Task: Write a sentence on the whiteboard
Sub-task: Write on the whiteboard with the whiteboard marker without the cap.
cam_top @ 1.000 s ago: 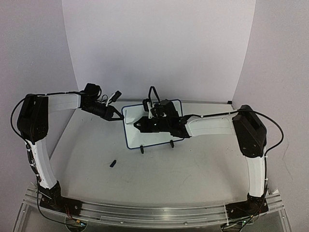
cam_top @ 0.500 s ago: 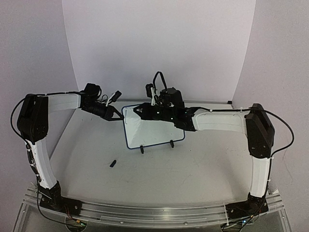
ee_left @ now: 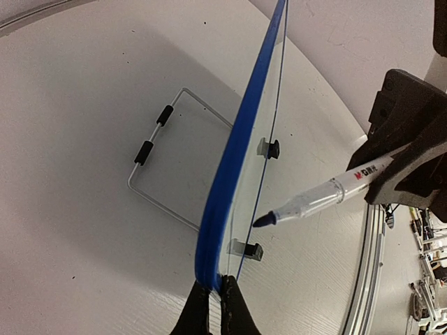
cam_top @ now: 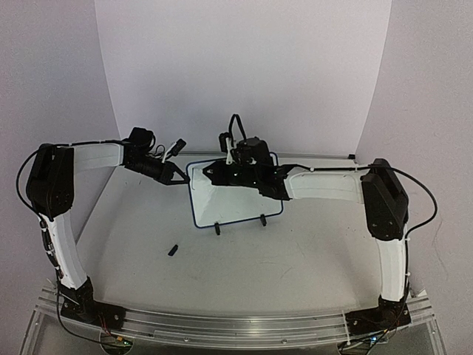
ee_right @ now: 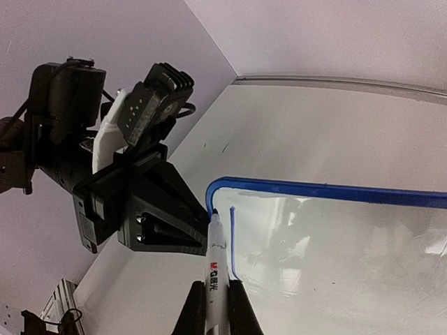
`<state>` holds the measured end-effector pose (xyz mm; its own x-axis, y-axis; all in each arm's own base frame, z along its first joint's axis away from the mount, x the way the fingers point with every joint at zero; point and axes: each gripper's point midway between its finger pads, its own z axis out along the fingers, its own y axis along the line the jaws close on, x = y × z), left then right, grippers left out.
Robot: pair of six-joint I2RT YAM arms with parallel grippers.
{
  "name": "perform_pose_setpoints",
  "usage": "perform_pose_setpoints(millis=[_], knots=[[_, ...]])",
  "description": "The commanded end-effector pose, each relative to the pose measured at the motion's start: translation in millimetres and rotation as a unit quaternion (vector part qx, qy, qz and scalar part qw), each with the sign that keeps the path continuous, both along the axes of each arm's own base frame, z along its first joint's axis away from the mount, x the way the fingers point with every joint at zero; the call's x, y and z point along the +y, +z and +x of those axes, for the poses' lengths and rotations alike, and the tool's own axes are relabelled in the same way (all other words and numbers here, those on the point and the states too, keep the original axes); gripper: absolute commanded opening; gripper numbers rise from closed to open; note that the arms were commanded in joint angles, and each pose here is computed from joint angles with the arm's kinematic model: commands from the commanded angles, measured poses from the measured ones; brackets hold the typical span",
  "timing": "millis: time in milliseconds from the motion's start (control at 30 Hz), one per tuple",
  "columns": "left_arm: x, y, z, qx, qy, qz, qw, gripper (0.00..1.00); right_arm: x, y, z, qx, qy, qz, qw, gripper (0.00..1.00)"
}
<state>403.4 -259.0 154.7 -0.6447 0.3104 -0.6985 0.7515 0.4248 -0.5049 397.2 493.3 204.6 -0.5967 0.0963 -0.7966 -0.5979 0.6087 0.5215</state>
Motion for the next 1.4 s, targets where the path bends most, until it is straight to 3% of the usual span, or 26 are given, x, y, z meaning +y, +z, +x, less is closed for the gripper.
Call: perform_pose_setpoints(millis=[0,733,1367], knots=[[-1,18,2,-0.04,-0.003,0.009,0.999,0.0,3,11,11,-0.016,-0.016,0.004,1.0,0.0],[0,18,2,-0.042,-0.004,0.011,0.999,0.0,-32,0,16,-0.014,-0.09,-0.021,0.996,0.0],[-2,19,0,-0.042,-0.005,0.012,0.999,0.0,-2,-23,-3,0.014,0.002,-0.016,1.0,0.0]])
